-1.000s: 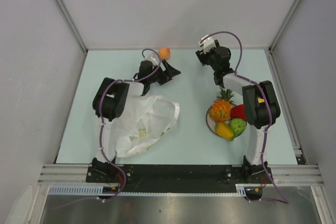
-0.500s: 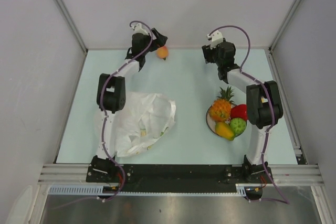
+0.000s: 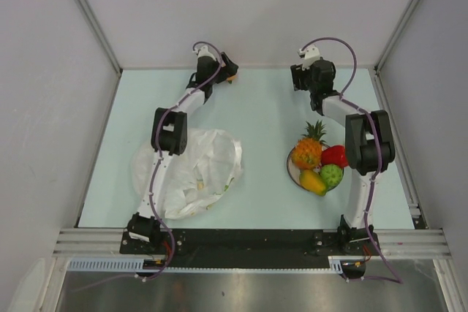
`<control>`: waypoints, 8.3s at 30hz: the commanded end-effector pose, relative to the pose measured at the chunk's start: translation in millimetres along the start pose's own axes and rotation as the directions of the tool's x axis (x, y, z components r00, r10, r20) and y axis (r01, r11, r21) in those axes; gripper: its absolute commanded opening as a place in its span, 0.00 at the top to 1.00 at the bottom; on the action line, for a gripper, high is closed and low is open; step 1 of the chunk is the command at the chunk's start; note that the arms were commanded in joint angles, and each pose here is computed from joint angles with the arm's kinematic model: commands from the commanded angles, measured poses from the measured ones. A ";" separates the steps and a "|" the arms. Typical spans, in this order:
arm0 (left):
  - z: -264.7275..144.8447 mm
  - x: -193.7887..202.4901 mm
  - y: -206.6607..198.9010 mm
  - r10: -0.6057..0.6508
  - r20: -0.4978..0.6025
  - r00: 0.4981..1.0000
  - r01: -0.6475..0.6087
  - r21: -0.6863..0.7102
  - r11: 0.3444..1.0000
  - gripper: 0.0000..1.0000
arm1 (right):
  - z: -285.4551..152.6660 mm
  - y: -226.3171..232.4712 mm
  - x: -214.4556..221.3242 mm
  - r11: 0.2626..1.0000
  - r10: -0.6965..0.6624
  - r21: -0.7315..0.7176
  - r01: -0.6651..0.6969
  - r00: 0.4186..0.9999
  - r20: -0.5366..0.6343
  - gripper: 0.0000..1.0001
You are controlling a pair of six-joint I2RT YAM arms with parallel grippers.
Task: Take the fake fruits out of the plastic bag
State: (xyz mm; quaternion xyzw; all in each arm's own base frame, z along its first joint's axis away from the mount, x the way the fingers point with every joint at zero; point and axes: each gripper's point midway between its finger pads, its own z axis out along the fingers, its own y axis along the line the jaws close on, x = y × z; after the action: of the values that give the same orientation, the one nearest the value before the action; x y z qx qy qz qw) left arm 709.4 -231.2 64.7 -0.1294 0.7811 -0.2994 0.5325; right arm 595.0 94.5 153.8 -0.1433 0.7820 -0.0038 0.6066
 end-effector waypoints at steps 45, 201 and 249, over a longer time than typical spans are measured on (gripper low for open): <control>-324.1 -12.3 -317.0 0.509 -0.092 0.856 -0.195 0.855 0.481 1.00 | -277.4 -147.2 139.6 0.867 0.491 0.227 -0.445 0.679 -0.546 0.12; -492.1 -9.4 -198.8 0.853 0.064 0.518 -0.759 0.493 0.425 0.01 | -293.3 53.2 -150.1 0.899 0.213 -0.370 -0.233 0.972 -0.094 0.00; -448.7 -85.9 -162.1 0.962 -0.129 0.240 -0.911 0.311 0.269 1.00 | -222.0 215.8 -190.8 0.513 0.157 -0.770 -0.379 0.924 -0.350 1.00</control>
State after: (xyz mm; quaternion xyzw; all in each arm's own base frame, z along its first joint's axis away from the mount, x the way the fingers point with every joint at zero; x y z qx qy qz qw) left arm 279.3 -133.7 242.7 0.5222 0.7737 0.0388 0.3566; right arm 335.5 316.0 268.4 -0.2727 0.8273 0.4300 0.2374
